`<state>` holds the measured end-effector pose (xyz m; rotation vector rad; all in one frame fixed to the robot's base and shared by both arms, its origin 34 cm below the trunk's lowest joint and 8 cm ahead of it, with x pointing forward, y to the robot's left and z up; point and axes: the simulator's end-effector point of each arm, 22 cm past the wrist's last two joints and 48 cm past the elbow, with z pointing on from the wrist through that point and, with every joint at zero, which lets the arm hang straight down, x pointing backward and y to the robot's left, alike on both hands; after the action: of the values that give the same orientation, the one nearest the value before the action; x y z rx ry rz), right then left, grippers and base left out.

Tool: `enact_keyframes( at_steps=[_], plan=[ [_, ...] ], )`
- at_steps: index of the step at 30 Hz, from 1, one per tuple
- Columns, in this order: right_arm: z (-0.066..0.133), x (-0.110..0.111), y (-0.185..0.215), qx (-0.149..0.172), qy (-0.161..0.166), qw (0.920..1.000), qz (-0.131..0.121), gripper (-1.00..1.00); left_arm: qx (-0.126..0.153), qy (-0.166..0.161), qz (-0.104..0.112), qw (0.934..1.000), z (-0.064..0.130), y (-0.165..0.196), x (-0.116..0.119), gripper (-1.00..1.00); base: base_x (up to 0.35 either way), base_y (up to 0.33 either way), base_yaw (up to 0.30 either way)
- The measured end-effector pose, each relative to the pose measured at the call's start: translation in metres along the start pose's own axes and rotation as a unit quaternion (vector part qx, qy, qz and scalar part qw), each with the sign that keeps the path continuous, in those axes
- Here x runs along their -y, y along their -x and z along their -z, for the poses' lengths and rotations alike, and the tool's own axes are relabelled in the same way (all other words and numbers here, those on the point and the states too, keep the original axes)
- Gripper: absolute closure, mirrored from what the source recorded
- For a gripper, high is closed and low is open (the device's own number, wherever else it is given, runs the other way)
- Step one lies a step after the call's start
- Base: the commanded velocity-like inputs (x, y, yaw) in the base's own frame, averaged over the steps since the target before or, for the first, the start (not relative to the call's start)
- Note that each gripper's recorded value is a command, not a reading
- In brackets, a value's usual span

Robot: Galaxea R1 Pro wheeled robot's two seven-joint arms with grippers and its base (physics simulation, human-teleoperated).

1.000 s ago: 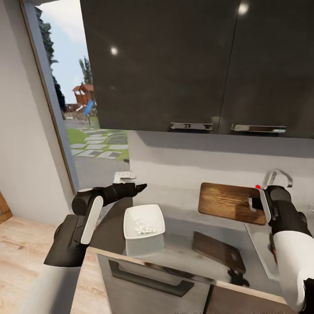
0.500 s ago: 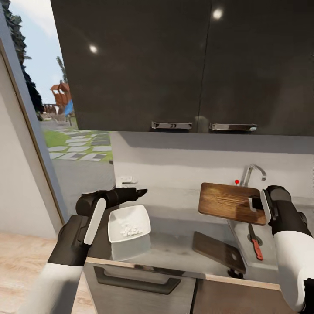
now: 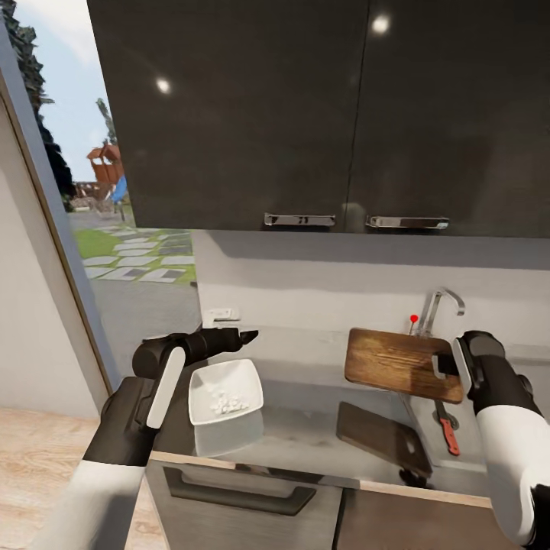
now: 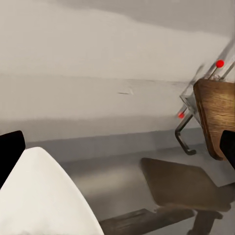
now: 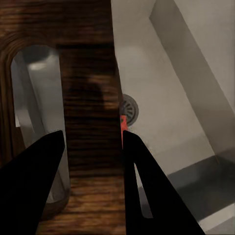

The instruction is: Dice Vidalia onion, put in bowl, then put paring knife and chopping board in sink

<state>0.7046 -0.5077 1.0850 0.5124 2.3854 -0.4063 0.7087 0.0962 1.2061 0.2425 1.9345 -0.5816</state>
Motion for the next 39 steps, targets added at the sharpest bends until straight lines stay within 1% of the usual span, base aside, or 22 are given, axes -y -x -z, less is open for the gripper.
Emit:
enact_keyframes(
  at_steps=[6, 8, 10, 11, 12, 13, 14, 16, 17, 18, 19, 21, 22, 25, 28, 29, 30, 32, 35, 36, 37, 39],
  plan=[
    [-0.012, 0.007, -0.017, -0.026, -0.007, 0.9996, 0.003, 1.00, -0.001, 0.000, 0.000, 1.0000, 0.000, 0.000, 0.000, -1.00, 0.000, 0.000, 0.000],
    [-0.016, 0.018, -0.022, -0.035, -0.010, 0.9993, -0.011, 1.00, -0.001, 0.000, 0.000, 1.0000, 0.000, 0.000, 0.000, -1.00, 0.000, 0.000, 0.000],
    [-0.018, 0.027, -0.026, -0.042, -0.010, 0.9986, -0.030, 1.00, -0.001, 0.001, 0.000, 1.0000, 0.000, 0.000, 0.000, -1.00, 0.000, 0.000, 0.000],
    [-0.020, 0.030, -0.029, -0.046, -0.004, 0.9977, -0.050, 1.00, -0.001, 0.001, 0.000, 1.0000, 0.000, 0.000, 0.000, -1.00, 0.000, 0.000, 0.000],
    [-0.021, 0.034, -0.031, -0.049, -0.007, 0.9972, -0.056, 1.00, -0.001, 0.001, 0.000, 1.0000, 0.000, 0.000, 0.000, -1.00, 0.000, 0.000, 0.000],
    [-0.023, 0.040, -0.035, -0.053, -0.006, 0.9958, -0.074, 1.00, -0.001, 0.001, 0.000, 1.0000, 0.000, 0.000, 0.000, -1.00, 0.000, 0.000, 0.000],
    [-0.023, 0.044, -0.037, -0.056, -0.008, 0.9951, -0.081, 1.00, -0.001, 0.001, 0.000, 1.0000, 0.000, 0.000, 0.000, -1.00, 0.000, 0.000, 0.000],
    [-0.026, 0.055, -0.044, -0.064, -0.010, 0.9915, -0.113, 1.00, -0.001, 0.001, 0.000, 1.0000, 0.000, 0.000, 0.000, -1.00, 0.000, 0.000, 0.000],
    [-0.027, 0.059, -0.046, -0.066, -0.014, 0.9909, -0.116, 1.00, -0.001, 0.001, 0.000, 1.0000, 0.000, 0.000, 0.000, -1.00, 0.000, 0.000, 0.000],
    [-0.027, 0.061, -0.048, -0.068, -0.013, 0.9894, -0.128, 1.00, -0.001, 0.001, 0.000, 1.0000, 0.000, 0.000, 0.000, -1.00, 0.000, 0.000, 0.000],
    [-0.028, 0.065, -0.052, -0.072, -0.011, 0.9862, -0.149, 1.00, -0.001, 0.001, 0.000, 1.0000, 0.000, 0.000, 0.000, -1.00, 0.000, 0.000, 0.000],
    [-0.030, 0.067, -0.055, -0.075, -0.008, 0.9842, -0.160, 1.00, -0.001, 0.001, 0.000, 1.0000, 0.000, 0.000, 0.000, -1.00, 0.000, 0.000, 0.000],
    [-0.030, 0.064, -0.056, -0.076, 0.002, 0.9817, -0.174, 1.00, -0.001, 0.001, 0.000, 1.0000, 0.000, 0.000, 0.000, -1.00, 0.000, 0.000, 0.000],
    [-0.032, 0.067, -0.061, -0.082, 0.007, 0.9772, -0.195, 1.00, -0.001, 0.001, 0.000, 1.0000, 0.000, 0.000, 0.000, -1.00, 0.000, 0.000, 0.000],
    [-0.033, 0.076, -0.070, -0.092, 0.001, 0.9701, -0.225, 1.00, -0.001, 0.001, 0.000, 1.0000, 0.000, 0.000, 0.000, -1.00, 0.000, 0.000, 0.000],
    [-0.035, 0.084, -0.075, -0.095, -0.007, 0.9640, -0.249, 1.00, -0.001, 0.001, 0.000, 1.0000, 0.000, 0.000, 0.000, -1.00, 0.000, 0.000, 0.000],
    [-0.035, 0.087, -0.078, -0.097, -0.015, 0.9633, -0.250, 1.00, -0.001, 0.001, 0.000, 1.0000, 0.000, 0.000, 0.000, -1.00, 0.000, 0.000, 0.000],
    [-0.037, 0.081, -0.073, -0.085, -0.004, 0.9536, -0.289, 1.00, -0.001, 0.001, 0.000, 1.0000, 0.000, 0.000, 0.000, -1.00, 0.000, 0.000, 0.000],
    [-0.038, 0.074, -0.076, -0.084, -0.010, 0.9430, -0.322, 1.00, -0.001, 0.001, 0.000, 1.0000, 0.000, 0.000, 0.000, -1.00, 0.000, 0.000, 0.000],
    [-0.038, 0.071, -0.078, -0.084, -0.019, 0.9367, -0.339, 1.00, -0.001, 0.001, 0.000, 1.0000, 0.000, 0.000, 0.000, -1.00, 0.000, 0.000, 0.000],
    [-0.038, 0.069, -0.080, -0.086, -0.025, 0.9336, -0.347, 1.00, -0.001, 0.001, 0.000, 1.0000, 0.000, 0.000, 0.000, -1.00, 0.000, 0.000, 0.000],
    [-0.037, 0.069, -0.084, -0.084, -0.056, 0.9205, -0.377, 1.00, -0.001, 0.001, 0.000, 1.0000, 0.000, 0.000, 0.000, -1.00, 0.000, 0.000, 0.000]
  ],
)
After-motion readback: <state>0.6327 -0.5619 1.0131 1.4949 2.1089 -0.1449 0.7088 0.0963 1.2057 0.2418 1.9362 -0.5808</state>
